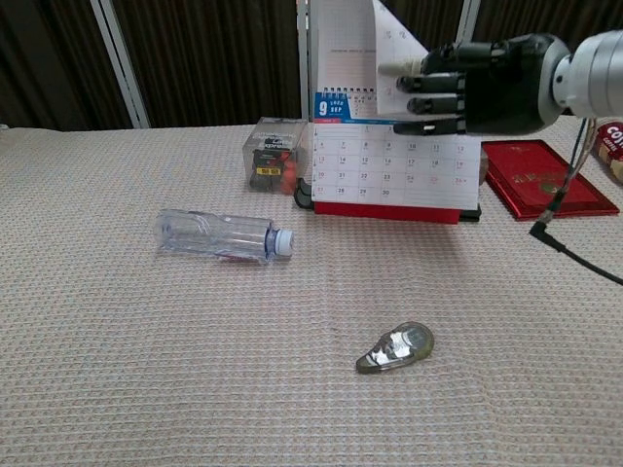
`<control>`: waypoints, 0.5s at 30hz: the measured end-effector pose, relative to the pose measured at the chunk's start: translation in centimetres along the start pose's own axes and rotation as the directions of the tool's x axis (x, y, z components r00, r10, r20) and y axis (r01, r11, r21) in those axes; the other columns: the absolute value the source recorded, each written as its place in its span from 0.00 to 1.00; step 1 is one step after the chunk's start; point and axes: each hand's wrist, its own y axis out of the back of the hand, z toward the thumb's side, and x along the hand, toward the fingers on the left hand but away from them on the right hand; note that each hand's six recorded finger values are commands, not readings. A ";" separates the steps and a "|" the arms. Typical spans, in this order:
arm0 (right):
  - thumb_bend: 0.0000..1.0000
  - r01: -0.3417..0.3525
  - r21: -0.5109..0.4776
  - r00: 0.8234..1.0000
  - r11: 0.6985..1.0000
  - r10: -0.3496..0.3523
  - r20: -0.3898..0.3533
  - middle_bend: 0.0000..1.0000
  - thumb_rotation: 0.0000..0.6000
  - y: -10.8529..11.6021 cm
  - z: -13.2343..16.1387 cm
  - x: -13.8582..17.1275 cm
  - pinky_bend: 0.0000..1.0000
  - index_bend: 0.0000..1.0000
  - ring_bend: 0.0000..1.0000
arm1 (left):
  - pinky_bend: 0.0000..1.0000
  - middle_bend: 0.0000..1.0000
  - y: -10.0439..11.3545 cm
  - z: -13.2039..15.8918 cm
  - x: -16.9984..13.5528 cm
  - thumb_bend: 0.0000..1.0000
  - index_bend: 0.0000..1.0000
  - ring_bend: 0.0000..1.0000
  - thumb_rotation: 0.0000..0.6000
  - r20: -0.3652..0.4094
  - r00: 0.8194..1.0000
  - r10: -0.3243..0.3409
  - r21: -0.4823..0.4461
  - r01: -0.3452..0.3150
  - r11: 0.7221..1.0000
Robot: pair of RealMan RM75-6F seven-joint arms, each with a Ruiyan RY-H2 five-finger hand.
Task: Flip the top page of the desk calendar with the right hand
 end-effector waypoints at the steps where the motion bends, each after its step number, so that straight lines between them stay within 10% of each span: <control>1: 0.65 0.008 0.018 1.000 1.000 -0.008 -0.028 0.44 1.00 0.0 1.0 0.5 0.30 0.30 0.43 | 0.00 0.00 0.0 0.0 0.0 0.04 0.00 0.00 1.00 0.000 1.000 -0.001 -0.001 0.001 1.000; 9: 0.57 0.135 0.179 0.977 0.975 -0.102 -0.187 0.32 1.00 1.6 5.4 3.0 0.12 0.28 0.18 | 0.00 0.00 -0.2 0.3 0.1 0.04 0.00 0.00 1.00 0.005 1.000 -0.010 -0.001 0.010 1.000; 15: 0.44 0.245 0.355 0.960 0.902 -0.175 -0.218 0.17 1.00 3.4 5.7 2.8 0.02 0.18 0.03 | 0.00 0.00 -0.4 0.2 0.2 0.04 0.00 0.00 1.00 0.002 1.000 -0.013 0.003 0.013 1.000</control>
